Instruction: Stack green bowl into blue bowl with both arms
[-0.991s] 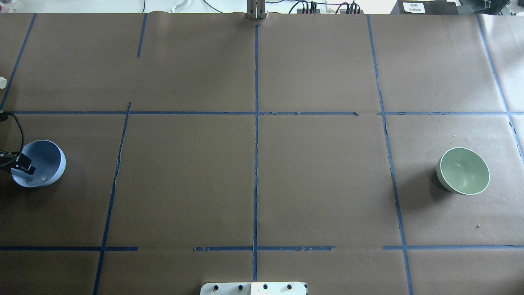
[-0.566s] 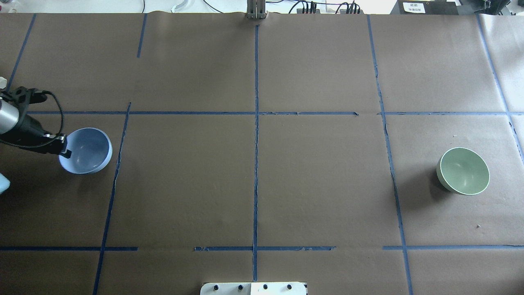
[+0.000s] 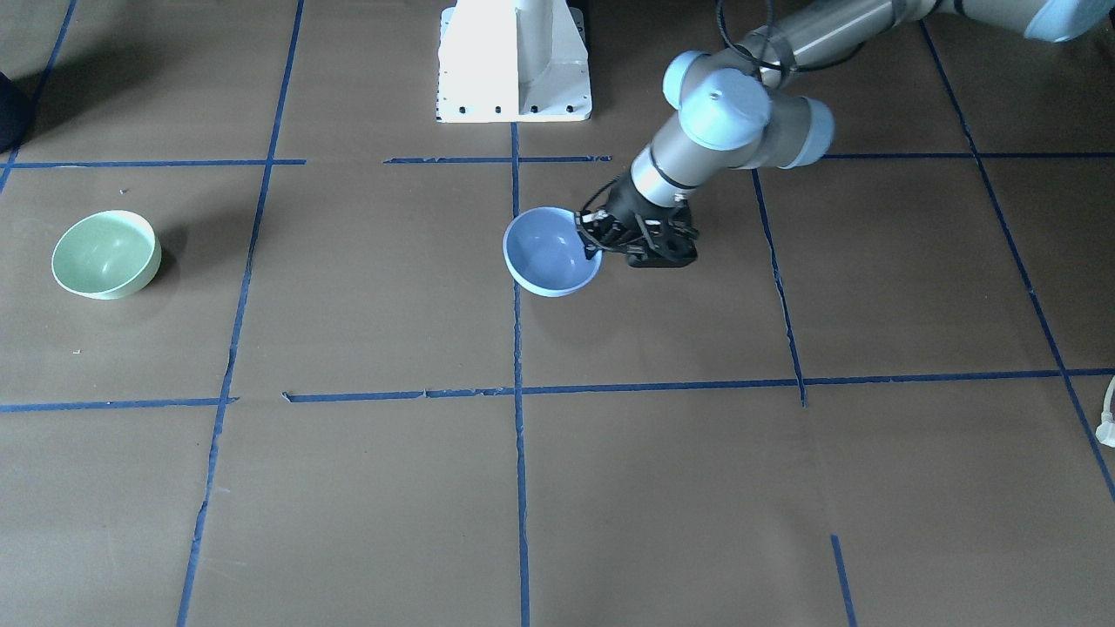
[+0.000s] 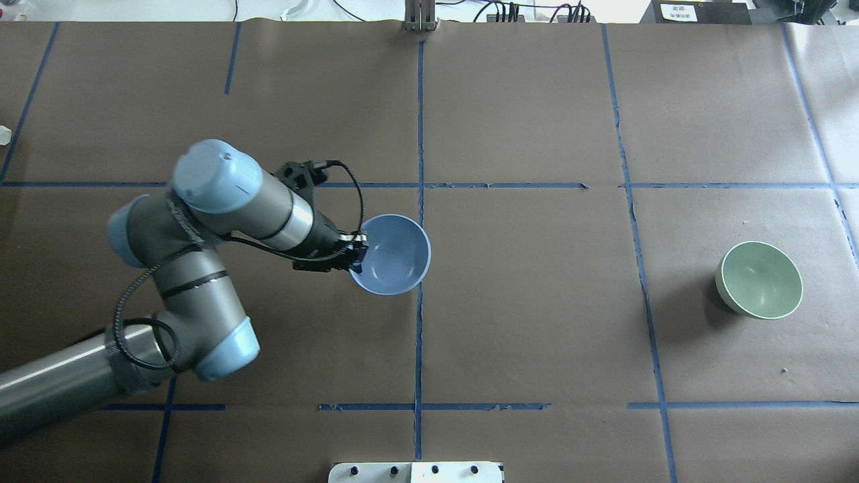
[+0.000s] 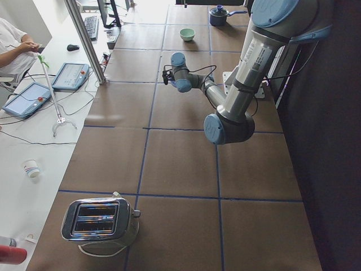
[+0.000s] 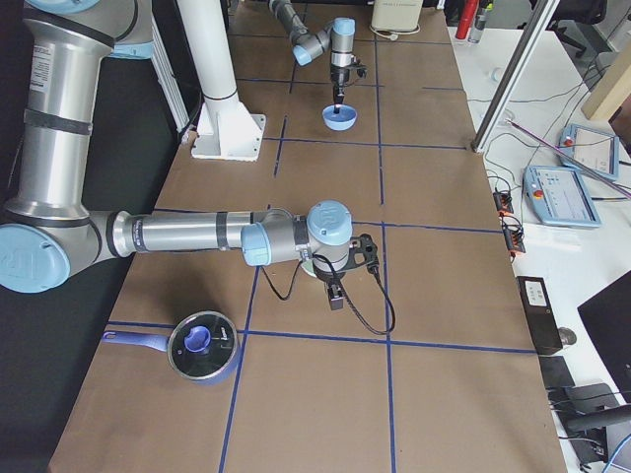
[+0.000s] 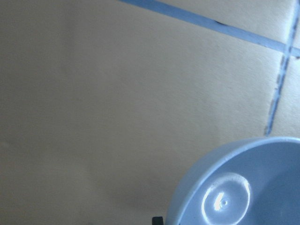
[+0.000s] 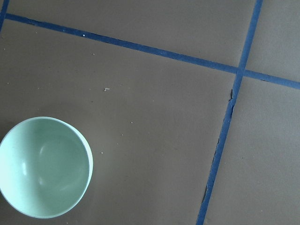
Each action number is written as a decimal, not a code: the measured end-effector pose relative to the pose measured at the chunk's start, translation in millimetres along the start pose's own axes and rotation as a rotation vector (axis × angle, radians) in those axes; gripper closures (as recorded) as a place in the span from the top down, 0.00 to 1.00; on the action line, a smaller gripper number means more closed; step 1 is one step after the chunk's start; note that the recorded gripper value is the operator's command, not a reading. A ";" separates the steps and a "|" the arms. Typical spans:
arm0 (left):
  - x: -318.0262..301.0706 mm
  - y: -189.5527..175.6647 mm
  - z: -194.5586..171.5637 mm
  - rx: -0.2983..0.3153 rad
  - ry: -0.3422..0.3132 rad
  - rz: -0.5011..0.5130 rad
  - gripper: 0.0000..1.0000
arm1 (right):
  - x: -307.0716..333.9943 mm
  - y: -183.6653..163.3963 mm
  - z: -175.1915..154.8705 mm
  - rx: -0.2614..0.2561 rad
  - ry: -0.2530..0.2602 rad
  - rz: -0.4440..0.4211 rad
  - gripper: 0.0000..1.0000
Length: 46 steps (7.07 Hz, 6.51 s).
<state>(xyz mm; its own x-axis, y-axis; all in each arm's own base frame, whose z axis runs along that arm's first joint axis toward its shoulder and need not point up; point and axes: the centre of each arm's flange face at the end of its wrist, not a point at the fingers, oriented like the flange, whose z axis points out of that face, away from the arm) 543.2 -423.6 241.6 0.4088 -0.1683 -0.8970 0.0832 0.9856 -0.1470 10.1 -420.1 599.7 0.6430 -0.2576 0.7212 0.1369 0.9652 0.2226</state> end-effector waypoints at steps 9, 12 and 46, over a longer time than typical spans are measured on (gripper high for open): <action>22.5 22.1 33.0 0.042 -0.119 -0.030 0.69 | -5.4 -1.0 5.1 -0.007 -0.015 -0.016 1.00; 20.8 17.8 18.1 0.054 -0.100 -0.030 0.83 | -19.7 -5.3 17.9 -0.023 -0.023 -0.014 0.94; -142.9 -84.3 -157.8 0.103 -0.138 0.230 0.99 | -211.5 -136.3 41.6 0.120 -0.131 0.376 1.00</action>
<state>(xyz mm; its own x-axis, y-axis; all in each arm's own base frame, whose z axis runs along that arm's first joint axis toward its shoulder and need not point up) 334.4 -480.4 316.4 0.5468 0.0519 -0.8357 0.0635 0.9926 0.1032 -175.9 -499.0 444.1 0.5289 0.1014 0.8426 -0.1833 0.9831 -0.0033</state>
